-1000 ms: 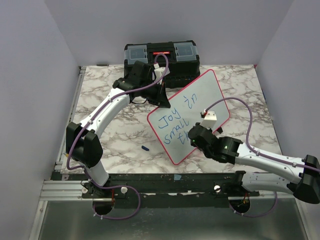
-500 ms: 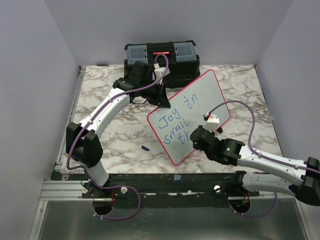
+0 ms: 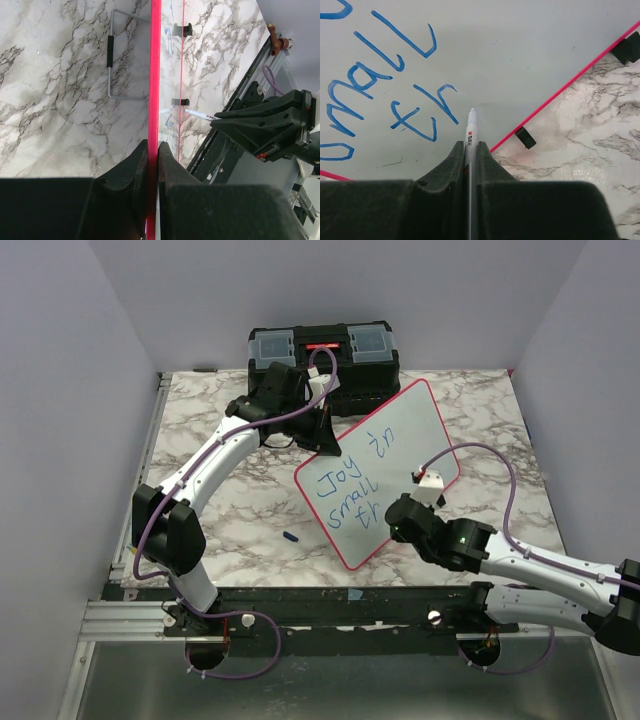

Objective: Write a sentence on the whiteboard

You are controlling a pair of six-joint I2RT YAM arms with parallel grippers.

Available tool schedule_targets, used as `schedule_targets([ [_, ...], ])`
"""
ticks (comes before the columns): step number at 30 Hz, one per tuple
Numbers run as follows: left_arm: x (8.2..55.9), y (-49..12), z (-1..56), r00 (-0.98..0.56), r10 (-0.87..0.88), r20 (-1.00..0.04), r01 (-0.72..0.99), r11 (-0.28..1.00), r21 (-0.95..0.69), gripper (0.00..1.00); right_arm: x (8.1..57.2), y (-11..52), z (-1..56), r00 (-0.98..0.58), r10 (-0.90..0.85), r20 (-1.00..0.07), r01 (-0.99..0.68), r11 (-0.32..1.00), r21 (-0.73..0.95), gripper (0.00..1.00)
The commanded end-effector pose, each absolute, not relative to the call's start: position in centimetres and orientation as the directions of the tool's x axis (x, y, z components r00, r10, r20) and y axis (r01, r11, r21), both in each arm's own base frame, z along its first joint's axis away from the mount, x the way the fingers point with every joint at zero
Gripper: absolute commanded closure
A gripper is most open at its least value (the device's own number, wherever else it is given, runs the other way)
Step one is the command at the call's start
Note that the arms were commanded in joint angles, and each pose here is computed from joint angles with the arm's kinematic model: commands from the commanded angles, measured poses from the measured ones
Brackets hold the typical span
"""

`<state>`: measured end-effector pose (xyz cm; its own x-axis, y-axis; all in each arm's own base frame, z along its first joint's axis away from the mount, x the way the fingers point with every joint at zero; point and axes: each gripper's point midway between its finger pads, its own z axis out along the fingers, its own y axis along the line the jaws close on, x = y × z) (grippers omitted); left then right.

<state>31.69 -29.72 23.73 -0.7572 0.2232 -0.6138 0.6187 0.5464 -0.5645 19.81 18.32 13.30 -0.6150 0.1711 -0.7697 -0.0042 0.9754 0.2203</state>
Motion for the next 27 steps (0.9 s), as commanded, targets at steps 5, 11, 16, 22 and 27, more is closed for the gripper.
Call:
schedule_targets([
  [5,31.8,-29.3,24.5,-0.704,0.238,-0.669,0.666,0.551,-0.504,1.00,20.6,18.4,16.6,-0.549,0.264,-0.793,0.013,0.951,0.307,0.99],
  [11,31.8,-29.2,24.6,-0.703,0.237,-0.671,0.666,0.551,-0.502,1.00,21.4,19.3,16.7,-0.532,0.278,-0.800,0.017,0.948,0.318,0.99],
  [16,31.8,-29.2,24.5,-0.703,0.238,-0.670,0.666,0.552,-0.503,1.00,22.0,19.8,16.7,-0.523,0.269,-0.809,0.028,0.954,0.299,0.99],
  [22,31.7,-29.2,24.5,-0.703,0.239,-0.670,0.666,0.551,-0.503,1.00,22.5,19.9,16.2,-0.517,0.255,-0.817,0.040,0.961,0.274,0.99],
  [27,31.8,-29.3,24.5,-0.703,0.238,-0.670,0.666,0.551,-0.502,1.00,22.4,19.9,15.3,-0.528,0.241,-0.814,0.041,0.965,0.259,0.99],
])
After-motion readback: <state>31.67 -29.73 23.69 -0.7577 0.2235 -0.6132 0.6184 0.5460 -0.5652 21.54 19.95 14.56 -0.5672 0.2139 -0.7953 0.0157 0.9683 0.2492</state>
